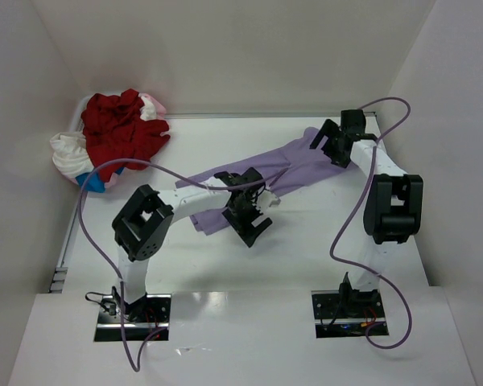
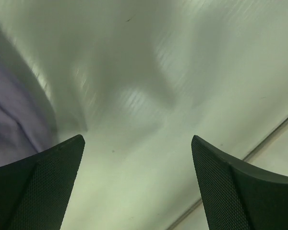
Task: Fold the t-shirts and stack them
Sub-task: Rotate the tshirt 90 degrees
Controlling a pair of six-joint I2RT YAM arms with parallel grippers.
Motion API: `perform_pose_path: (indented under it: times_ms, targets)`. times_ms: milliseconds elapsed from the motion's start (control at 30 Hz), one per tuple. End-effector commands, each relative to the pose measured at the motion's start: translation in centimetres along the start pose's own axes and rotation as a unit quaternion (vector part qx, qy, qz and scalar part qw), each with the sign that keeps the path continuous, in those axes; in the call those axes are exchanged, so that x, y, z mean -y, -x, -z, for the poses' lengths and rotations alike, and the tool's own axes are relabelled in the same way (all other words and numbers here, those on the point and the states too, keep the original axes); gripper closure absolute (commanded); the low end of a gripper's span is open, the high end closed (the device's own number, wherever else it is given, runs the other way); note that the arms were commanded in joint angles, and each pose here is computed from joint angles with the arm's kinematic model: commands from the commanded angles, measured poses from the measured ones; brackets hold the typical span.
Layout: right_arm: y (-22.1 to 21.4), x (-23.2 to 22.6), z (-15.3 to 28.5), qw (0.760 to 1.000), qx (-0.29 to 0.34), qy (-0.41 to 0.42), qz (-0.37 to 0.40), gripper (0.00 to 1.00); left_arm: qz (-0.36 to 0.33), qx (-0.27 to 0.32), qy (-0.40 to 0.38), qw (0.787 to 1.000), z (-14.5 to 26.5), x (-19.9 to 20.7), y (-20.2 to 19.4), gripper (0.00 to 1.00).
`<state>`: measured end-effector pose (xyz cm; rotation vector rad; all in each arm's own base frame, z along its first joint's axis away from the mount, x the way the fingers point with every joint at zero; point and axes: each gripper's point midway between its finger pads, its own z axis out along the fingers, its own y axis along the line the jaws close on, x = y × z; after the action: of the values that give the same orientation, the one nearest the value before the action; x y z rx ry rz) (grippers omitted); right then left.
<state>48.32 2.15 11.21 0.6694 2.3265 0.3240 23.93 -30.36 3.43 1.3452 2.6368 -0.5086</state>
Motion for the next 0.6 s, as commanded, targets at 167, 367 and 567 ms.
perform_pose_path:
  times_ms: [167,367,567]
  targets:
    - [0.3,-1.0,1.5,1.000,0.021,0.014,0.007,0.00,0.138,0.130,0.227,0.955,9.1,-8.6,4.7,0.00]
    - [-0.2,-0.7,2.7,1.000,0.023,0.015,0.007,0.00,0.164,0.116,0.288,0.937,9.7,-12.2,3.3,0.00]
    - [-0.7,-0.6,2.6,1.000,0.016,0.016,0.007,0.00,0.182,0.093,0.240,0.949,8.2,-10.0,0.5,0.00]
